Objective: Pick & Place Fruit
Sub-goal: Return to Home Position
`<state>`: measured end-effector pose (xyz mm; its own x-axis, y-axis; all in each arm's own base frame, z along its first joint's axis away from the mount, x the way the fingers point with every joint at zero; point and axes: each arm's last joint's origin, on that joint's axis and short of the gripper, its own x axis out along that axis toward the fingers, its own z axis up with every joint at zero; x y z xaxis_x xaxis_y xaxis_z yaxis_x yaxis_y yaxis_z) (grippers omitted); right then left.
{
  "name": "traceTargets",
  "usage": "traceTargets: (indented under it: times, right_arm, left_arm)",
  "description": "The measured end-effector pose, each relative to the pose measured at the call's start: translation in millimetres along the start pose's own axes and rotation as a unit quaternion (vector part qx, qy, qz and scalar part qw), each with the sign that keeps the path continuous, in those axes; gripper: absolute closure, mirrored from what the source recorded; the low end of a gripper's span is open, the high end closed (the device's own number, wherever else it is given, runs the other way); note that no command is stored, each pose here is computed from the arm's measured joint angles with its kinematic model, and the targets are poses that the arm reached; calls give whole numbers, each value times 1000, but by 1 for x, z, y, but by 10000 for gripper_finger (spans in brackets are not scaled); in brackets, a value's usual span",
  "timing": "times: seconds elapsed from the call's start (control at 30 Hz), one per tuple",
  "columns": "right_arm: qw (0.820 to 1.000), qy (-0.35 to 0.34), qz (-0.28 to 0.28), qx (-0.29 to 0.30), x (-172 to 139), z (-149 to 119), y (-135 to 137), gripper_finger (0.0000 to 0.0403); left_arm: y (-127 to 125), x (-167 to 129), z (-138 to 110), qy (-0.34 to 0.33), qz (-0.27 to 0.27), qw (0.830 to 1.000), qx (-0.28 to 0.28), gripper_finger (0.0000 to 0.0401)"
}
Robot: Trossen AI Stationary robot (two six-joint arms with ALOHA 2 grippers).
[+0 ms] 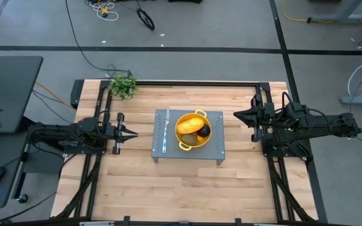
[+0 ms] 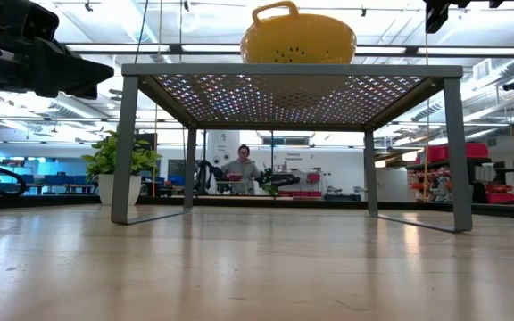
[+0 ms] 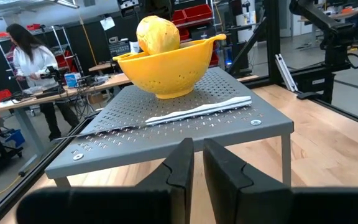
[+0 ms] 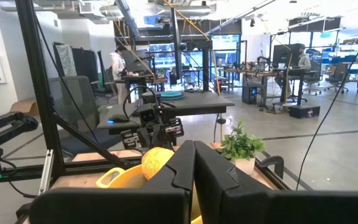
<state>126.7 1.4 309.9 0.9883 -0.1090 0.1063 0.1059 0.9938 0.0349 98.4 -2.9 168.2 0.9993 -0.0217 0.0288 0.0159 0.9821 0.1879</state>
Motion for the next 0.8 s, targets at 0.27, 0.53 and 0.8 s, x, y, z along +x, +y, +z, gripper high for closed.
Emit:
traceTargets:
  times: [0.27,0.53,0.8]
  right_arm:
    - [1000,-15,-2,-1,-6,4,-1,387]
    - [997,-60,31,-37,-22,-3,-2,387]
    - [986,-128,77,-77,-32,-40,-1,387]
  left_arm:
    - [0,0,0,0,0,1000,-1,356]
    - [0,0,0,0,0,1000,-1,356]
    - [0,0,0,-1,0,1000,-1,356]
